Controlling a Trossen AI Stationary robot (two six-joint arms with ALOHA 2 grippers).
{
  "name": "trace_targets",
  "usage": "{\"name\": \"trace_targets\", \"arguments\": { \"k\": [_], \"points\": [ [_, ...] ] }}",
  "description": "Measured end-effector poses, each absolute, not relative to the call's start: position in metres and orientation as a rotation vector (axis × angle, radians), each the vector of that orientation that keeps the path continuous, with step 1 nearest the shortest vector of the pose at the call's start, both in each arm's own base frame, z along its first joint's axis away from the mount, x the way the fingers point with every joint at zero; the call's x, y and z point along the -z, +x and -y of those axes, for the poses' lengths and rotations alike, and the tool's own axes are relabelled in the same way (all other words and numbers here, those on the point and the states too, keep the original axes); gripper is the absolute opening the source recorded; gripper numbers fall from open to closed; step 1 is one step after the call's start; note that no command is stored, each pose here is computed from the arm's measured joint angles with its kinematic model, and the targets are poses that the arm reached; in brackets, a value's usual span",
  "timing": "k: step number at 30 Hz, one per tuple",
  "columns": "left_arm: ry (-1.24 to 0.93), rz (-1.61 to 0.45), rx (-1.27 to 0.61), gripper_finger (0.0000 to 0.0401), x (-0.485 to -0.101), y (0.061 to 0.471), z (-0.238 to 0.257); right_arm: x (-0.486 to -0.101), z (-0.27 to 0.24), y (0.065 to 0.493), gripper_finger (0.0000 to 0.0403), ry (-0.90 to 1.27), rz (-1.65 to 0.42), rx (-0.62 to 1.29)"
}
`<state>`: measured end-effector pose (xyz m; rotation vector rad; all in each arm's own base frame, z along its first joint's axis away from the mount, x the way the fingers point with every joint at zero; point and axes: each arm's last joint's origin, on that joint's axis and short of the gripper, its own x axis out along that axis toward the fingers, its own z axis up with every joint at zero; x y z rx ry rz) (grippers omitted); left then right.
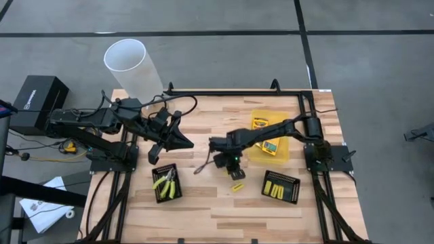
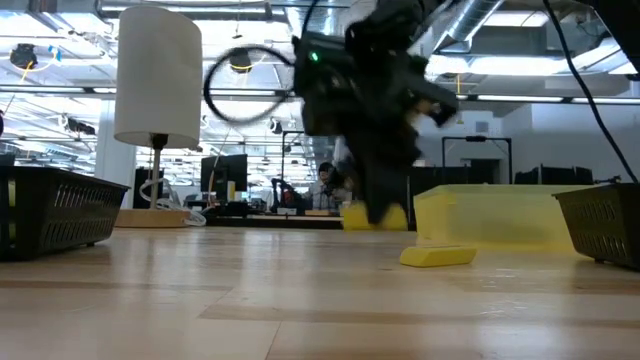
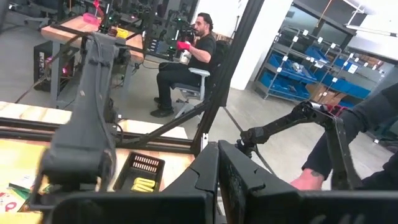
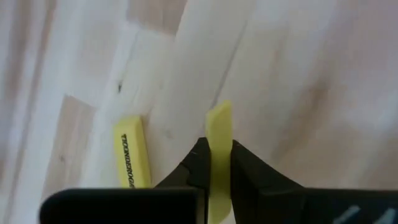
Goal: Pick & Place School Supplies
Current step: Put the eraser into the right black bin
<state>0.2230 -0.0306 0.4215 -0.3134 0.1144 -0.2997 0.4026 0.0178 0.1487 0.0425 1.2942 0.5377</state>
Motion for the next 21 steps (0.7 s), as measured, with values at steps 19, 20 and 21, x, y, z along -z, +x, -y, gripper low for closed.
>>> {"name": "trace_targets", "arguments": {
  "k": [19, 20, 21],
  "points": [
    [-0.216, -0.112, 0.308, 0.0001, -0.42, 0.223, 0.031, -0.272, -0.009, 0.343, 0.0023, 0.116, -1.493, -0.548],
    [-0.216, -0.114, 0.308, 0.0001, -0.42, 0.223, 0.031, -0.274, -0.013, 0.335, 0.0023, 0.134, -1.502, -0.531],
    [-0.215, -0.114, 0.308, 0.0001, -0.42, 0.223, 0.031, -0.276, -0.017, 0.328, 0.0023, 0.153, -1.506, -0.511]
  ]
}}
